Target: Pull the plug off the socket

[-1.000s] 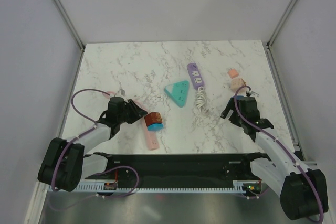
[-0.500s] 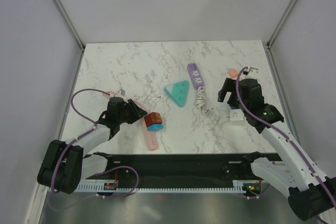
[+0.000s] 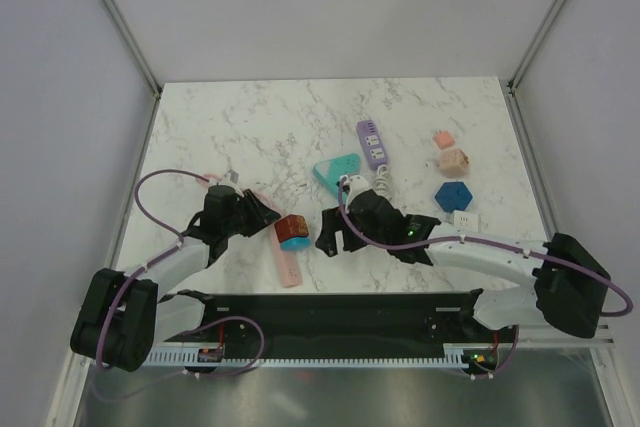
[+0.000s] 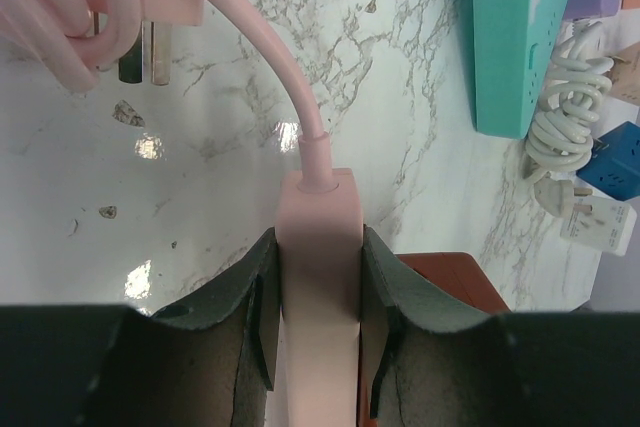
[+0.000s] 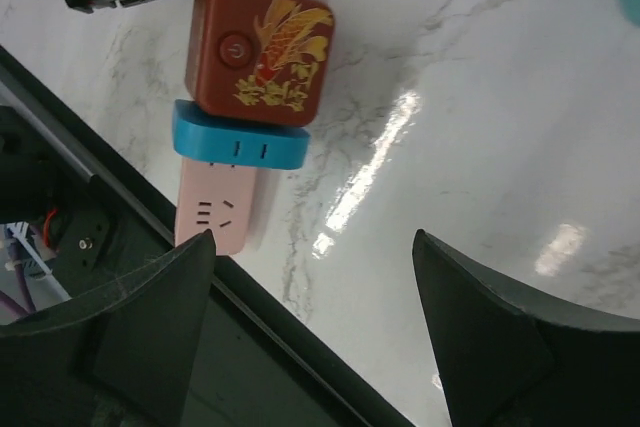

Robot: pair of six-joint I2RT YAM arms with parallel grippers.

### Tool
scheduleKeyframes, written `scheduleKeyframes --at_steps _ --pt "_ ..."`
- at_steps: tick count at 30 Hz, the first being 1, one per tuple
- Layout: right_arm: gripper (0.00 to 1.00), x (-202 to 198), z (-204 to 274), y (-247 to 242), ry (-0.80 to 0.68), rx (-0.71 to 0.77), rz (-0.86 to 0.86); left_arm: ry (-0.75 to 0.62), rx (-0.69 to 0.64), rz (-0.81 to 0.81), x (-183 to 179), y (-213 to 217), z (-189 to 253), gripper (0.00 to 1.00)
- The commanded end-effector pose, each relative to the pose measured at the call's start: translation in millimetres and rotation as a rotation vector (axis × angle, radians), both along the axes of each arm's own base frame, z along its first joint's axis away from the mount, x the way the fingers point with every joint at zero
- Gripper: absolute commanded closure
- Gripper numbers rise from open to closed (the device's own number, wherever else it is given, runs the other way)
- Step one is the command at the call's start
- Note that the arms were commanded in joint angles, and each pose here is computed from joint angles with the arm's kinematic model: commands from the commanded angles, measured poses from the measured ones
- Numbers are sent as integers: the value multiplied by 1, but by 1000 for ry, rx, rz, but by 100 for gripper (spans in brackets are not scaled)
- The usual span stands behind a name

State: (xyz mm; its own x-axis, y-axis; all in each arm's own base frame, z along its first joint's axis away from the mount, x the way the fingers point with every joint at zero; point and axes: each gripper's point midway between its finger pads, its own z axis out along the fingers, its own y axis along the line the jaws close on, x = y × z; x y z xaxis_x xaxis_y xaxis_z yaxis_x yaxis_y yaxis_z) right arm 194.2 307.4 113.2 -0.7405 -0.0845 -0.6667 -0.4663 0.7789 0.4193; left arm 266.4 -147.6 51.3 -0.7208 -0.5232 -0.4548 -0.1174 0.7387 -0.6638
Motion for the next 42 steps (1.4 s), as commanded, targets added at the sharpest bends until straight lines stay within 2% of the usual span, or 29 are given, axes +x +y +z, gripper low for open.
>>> scheduleKeyframes --at_steps 1,7,14,23,30,37,39,40,41,42 --pt "13 -4 22 56 -9 203 68 -73 -32 -48 5 -9 20 98" --pt "2 -2 16 84 40 307 70 -80 -36 -51 5 -9 22 98" --pt "2 -2 -10 97 74 293 81 -76 -39 -57 5 -11 21 98" --pt "2 3 -20 94 68 270 44 -73 -39 -60 3 -11 20 98" --pt "14 5 -22 98 88 296 22 -76 -42 -61 4 -11 22 98" --pt "16 6 -27 99 109 293 4 -73 -43 -63 3 -11 21 98" --pt "20 7 -30 98 113 284 -8 -75 -44 -61 3 -11 22 98" --pt "23 7 -30 97 113 285 -13 -75 -44 -61 3 -11 22 98" --pt "40 6 -30 97 115 285 -11 -77 -42 -63 3 -11 22 98" --pt "46 6 -30 96 115 287 -11 -76 -43 -62 3 -11 22 98"
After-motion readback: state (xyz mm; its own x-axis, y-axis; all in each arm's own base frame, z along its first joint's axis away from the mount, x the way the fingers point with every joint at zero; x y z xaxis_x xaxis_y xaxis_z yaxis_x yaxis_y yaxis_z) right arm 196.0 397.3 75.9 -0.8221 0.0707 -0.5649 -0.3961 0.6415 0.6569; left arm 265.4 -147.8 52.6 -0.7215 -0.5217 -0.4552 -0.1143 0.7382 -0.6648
